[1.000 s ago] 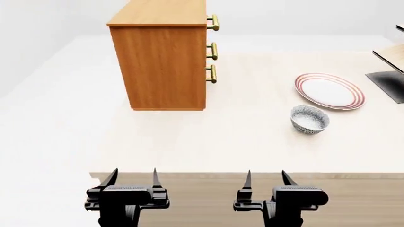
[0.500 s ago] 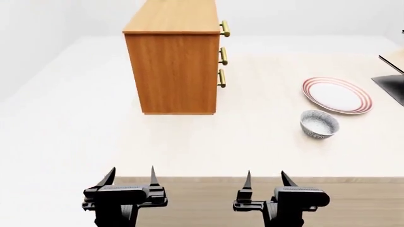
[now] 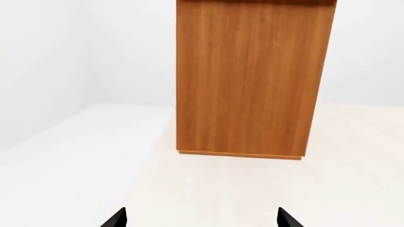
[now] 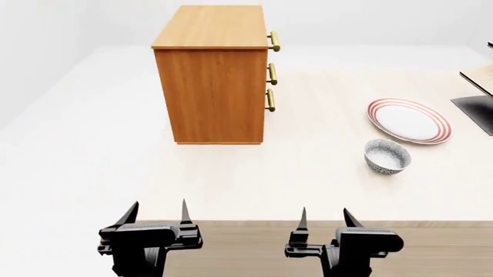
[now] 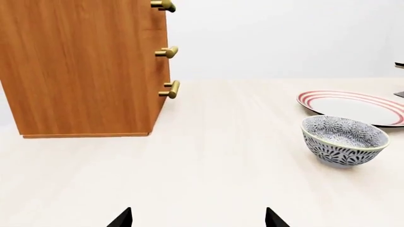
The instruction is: Open the top drawer of the cabinet and put the bowl in it.
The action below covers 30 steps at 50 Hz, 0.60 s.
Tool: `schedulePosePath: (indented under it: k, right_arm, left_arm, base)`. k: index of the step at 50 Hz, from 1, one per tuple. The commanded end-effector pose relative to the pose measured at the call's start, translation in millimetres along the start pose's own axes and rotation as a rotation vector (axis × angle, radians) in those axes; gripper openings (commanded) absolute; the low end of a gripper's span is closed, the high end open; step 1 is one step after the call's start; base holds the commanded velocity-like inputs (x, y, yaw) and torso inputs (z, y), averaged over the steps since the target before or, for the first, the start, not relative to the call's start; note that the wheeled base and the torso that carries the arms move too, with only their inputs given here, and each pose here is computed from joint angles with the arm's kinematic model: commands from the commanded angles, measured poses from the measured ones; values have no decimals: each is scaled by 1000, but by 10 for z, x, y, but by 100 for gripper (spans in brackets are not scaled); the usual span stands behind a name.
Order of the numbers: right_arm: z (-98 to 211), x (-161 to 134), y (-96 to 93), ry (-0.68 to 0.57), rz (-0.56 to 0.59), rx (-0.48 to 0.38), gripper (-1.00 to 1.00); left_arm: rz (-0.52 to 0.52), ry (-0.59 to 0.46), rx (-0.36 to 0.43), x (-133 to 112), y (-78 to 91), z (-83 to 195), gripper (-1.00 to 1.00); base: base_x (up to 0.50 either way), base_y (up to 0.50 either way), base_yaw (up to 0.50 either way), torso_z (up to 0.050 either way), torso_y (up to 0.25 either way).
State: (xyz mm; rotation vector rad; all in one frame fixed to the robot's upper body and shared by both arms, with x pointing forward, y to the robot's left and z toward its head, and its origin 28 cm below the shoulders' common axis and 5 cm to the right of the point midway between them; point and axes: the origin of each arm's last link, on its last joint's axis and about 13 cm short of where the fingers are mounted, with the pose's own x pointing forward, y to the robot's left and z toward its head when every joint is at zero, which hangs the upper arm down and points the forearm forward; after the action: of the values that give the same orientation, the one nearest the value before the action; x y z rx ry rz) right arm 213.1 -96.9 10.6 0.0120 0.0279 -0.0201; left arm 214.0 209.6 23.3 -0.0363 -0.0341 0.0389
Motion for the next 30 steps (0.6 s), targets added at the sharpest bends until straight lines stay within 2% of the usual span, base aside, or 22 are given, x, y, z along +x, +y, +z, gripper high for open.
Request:
schedulePosePath:
  k: [1, 8, 12, 13, 15, 19, 21, 22, 23, 24, 25, 30]
  right_arm:
    - [8, 5, -7, -1, -1, 2, 100]
    - [11, 7, -9, -1, 0, 5, 100]
    - [24, 0, -13, -7, -2, 5, 100]
    - [40, -3, -16, -14, -3, 5, 100]
    - [128, -20, -34, -51, -7, 2, 100]
    - [349, -41, -77, -134, -11, 0, 100]
    - [553, -15, -131, -190, -28, -19, 100]
    - [651, 1, -160, -212, -35, -21, 100]
    - [758, 19, -191, -231, -41, -18, 100]
    - [889, 44, -226, -256, -39, -23, 100]
    - [1014, 71, -256, -278, -34, -37, 100]
    - [1768, 372, -439, -316, -10, -81, 100]
  left_arm:
    - [7, -4, -2, 16, 3, 20, 100]
    - [13, -7, -5, 31, 7, 39, 100]
    - [116, -61, -23, 251, 109, 198, 100]
    - [160, -77, -43, 383, 179, 293, 100]
    - [332, -145, -60, 820, 444, 578, 100]
    - [621, -241, -26, 1477, 932, 1029, 100]
    - [798, -376, -9, 1799, 1230, 1498, 100]
    - [865, -482, -4, 1909, 1339, 1779, 100]
    - [930, -498, 10, 1960, 1434, 1872, 100]
    - [1004, -344, 53, 1942, 1527, 1646, 100]
    - [1058, -283, 75, 1927, 1588, 1613, 100]
    - [1263, -235, 124, 1896, 1818, 1875, 100]
  base:
    - [0, 0, 0, 50, 62]
    - [0, 0, 0, 50, 61]
    - [0, 0, 0, 50, 26]
    - [0, 0, 0, 0, 0]
    - [0, 0, 0, 0, 0]
    - [0, 0, 0, 0, 0]
    - [0, 0, 0, 0, 0]
    - [0, 0, 0, 0, 0]
    - [0, 0, 0, 0, 0]
    - [0, 0, 0, 0, 0]
    - [0, 0, 0, 0, 0]
    - [0, 0, 0, 0, 0]
